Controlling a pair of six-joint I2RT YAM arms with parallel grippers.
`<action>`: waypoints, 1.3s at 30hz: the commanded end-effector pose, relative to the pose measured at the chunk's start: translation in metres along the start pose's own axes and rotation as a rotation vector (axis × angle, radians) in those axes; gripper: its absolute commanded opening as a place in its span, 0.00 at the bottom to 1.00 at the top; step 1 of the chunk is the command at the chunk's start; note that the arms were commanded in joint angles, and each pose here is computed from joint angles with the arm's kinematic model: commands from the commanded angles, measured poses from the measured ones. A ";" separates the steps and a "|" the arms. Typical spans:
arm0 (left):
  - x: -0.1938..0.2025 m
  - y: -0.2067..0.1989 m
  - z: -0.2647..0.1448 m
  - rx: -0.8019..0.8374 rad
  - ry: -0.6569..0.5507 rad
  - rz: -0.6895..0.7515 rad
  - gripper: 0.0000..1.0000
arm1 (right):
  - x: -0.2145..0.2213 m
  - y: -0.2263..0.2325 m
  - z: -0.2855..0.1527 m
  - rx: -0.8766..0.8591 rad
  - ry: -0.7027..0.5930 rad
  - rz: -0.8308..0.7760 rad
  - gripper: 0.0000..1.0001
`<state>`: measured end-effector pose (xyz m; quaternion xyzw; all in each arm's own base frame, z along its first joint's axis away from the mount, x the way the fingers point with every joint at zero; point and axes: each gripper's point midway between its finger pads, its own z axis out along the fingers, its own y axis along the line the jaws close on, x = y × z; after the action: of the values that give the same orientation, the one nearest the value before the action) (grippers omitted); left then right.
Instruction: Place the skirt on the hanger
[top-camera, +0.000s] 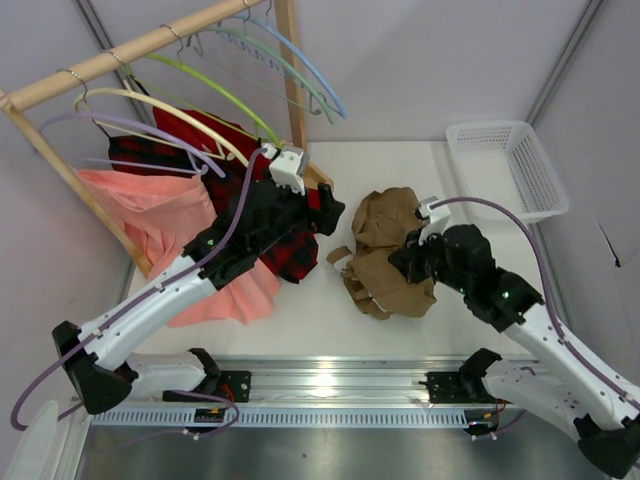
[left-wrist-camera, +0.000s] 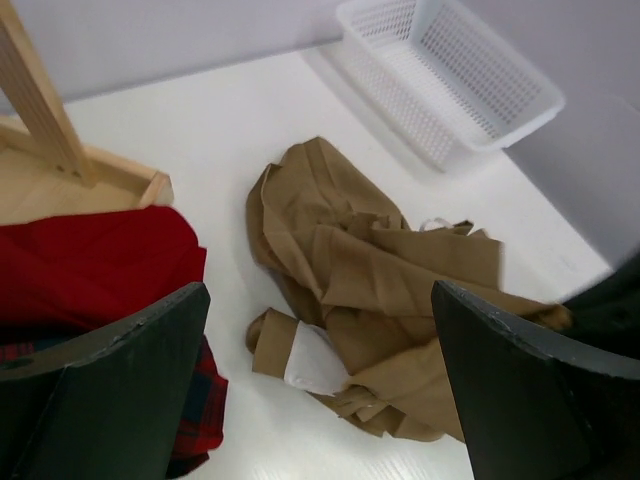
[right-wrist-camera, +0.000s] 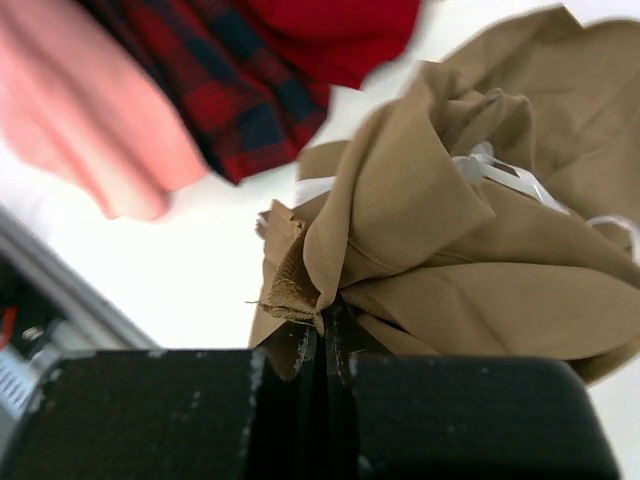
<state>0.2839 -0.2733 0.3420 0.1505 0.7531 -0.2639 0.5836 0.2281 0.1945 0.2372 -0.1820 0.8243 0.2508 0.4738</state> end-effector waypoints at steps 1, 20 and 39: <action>0.018 0.018 0.013 -0.094 0.105 -0.047 1.00 | 0.000 0.023 -0.018 -0.050 -0.050 0.030 0.00; 0.106 0.000 0.042 0.057 0.355 -0.062 1.00 | 0.044 -0.017 -0.033 0.268 0.123 0.260 0.99; 0.192 0.000 0.009 0.038 0.600 -0.059 0.94 | 0.087 -0.120 0.006 0.603 0.203 0.535 0.79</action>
<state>0.2431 -0.3024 0.1514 0.2217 0.8901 -0.2394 0.3183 0.2450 0.0928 0.1313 0.1624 0.9271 0.0838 0.3271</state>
